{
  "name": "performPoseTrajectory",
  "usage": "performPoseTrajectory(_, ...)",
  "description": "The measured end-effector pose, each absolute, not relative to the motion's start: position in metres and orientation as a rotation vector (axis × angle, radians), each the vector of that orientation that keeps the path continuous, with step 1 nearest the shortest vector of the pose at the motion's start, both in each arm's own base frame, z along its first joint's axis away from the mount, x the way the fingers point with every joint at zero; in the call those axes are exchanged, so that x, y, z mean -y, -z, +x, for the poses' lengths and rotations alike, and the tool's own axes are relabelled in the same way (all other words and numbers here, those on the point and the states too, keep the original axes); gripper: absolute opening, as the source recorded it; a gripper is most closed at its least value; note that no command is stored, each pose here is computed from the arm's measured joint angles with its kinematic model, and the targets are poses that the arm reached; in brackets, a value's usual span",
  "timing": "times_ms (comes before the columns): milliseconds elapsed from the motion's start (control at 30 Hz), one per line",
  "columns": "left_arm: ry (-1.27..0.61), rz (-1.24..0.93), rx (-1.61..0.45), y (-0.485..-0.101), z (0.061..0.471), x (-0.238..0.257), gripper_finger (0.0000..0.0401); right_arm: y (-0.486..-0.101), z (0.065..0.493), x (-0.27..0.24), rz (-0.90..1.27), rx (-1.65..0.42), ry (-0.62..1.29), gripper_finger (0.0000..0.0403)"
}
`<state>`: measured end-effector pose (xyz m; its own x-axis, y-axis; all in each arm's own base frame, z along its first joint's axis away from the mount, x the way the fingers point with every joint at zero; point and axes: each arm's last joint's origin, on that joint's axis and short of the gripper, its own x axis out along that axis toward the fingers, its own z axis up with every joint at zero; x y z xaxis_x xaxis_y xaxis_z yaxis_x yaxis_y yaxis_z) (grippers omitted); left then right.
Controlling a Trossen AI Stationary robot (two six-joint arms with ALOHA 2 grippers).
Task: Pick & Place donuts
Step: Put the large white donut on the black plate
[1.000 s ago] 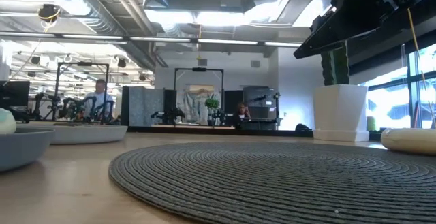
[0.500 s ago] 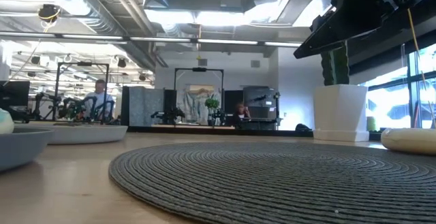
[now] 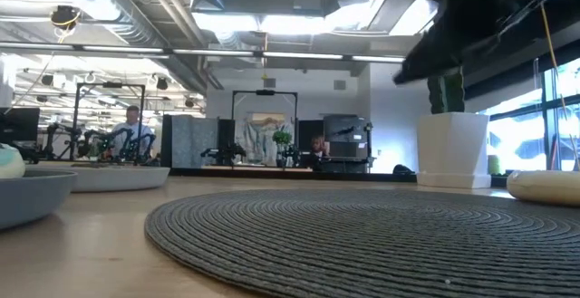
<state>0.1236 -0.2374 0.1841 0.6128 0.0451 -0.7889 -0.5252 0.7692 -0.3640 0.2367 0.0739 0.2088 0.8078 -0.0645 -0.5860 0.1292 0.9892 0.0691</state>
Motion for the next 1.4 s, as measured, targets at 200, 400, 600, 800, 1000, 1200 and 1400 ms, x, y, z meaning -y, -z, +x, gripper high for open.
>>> performPoseTrajectory(200,-0.367,-0.584,-0.591,-0.209,0.139,0.219,0.0159,-0.188,0.219,-0.054,0.263,-0.885,0.331,0.0220)
performPoseTrajectory(400,-0.421,-0.504,-0.561,-0.223,0.164,0.192,0.0156,-0.175,0.191,-0.042,0.408,-1.139,0.602,0.0220)
performPoseTrajectory(600,-0.497,-0.369,-0.614,-0.224,0.196,0.160,0.0157,-0.173,0.181,-0.046,0.526,-1.279,0.598,0.0220)
performPoseTrajectory(800,-0.529,-0.344,-0.693,-0.223,0.220,0.132,0.0153,-0.172,0.178,-0.054,0.596,-1.369,0.508,0.0220)
performPoseTrajectory(1000,-0.501,-0.303,-0.699,-0.225,0.236,0.117,0.0150,-0.165,0.168,-0.057,0.525,-1.414,0.525,0.0220)
performPoseTrajectory(1200,-0.422,-0.277,-0.701,-0.228,0.243,0.116,0.0152,-0.149,0.162,-0.055,0.559,-1.404,0.540,0.0217)
performPoseTrajectory(1400,-0.400,-0.259,-0.702,-0.229,0.244,0.116,0.0148,-0.153,0.165,-0.056,0.558,-1.399,0.529,0.0156)
